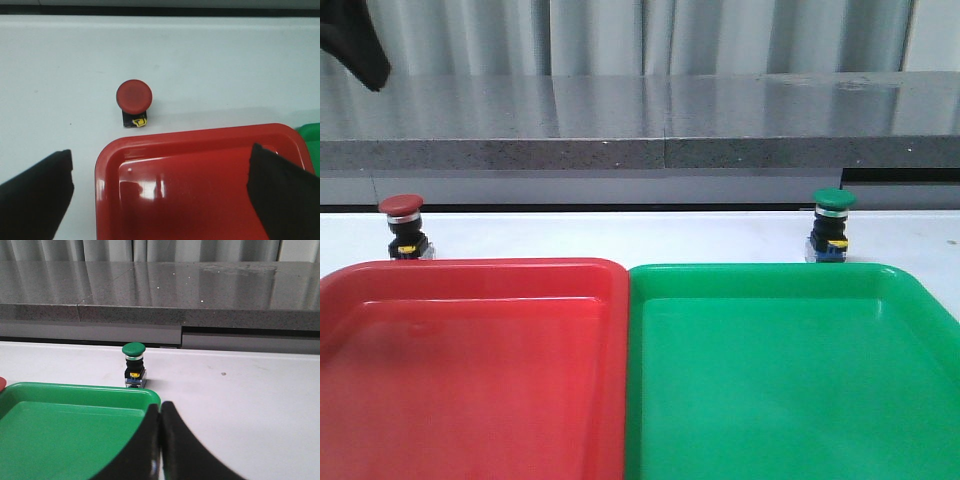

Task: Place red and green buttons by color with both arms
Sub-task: 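Lower the open left gripper over the red-capped button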

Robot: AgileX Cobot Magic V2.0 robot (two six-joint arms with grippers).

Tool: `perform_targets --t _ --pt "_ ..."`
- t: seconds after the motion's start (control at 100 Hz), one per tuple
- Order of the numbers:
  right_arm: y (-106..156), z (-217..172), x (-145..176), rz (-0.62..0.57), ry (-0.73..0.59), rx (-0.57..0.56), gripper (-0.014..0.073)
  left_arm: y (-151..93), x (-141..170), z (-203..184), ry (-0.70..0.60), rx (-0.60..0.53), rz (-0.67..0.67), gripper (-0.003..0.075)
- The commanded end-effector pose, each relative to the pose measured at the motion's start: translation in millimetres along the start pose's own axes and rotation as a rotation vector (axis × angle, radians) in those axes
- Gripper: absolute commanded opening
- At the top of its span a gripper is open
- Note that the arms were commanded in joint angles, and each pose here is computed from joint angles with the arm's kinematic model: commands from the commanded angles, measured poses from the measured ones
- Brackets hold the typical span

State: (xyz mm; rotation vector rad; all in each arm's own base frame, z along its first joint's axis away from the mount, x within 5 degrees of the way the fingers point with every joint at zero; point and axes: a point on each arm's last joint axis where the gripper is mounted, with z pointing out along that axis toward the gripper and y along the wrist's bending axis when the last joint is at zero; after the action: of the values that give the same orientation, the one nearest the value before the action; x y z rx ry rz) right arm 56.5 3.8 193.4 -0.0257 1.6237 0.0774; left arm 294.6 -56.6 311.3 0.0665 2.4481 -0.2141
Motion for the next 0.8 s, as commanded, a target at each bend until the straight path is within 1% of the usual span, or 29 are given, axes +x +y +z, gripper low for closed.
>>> perform_targets --t 0.0,0.34,0.47,0.79 --pt "0.0 -2.9 -13.6 -0.011 -0.12 0.004 -0.0109 -4.8 -24.1 3.7 -0.089 0.008 0.013 0.067" --pt "0.0 -2.9 -13.6 -0.011 -0.12 0.004 -0.0109 -2.9 -44.3 67.0 -0.005 -0.017 0.027 0.067" --pt "0.0 -2.9 -13.6 -0.011 -0.12 0.004 -0.0109 -1.5 -45.1 88.2 0.016 -0.024 0.029 0.067" --pt "0.0 -2.9 -13.6 -0.011 -0.12 0.004 -0.0109 1.3 -41.5 120.4 0.032 -0.03 0.029 0.067"
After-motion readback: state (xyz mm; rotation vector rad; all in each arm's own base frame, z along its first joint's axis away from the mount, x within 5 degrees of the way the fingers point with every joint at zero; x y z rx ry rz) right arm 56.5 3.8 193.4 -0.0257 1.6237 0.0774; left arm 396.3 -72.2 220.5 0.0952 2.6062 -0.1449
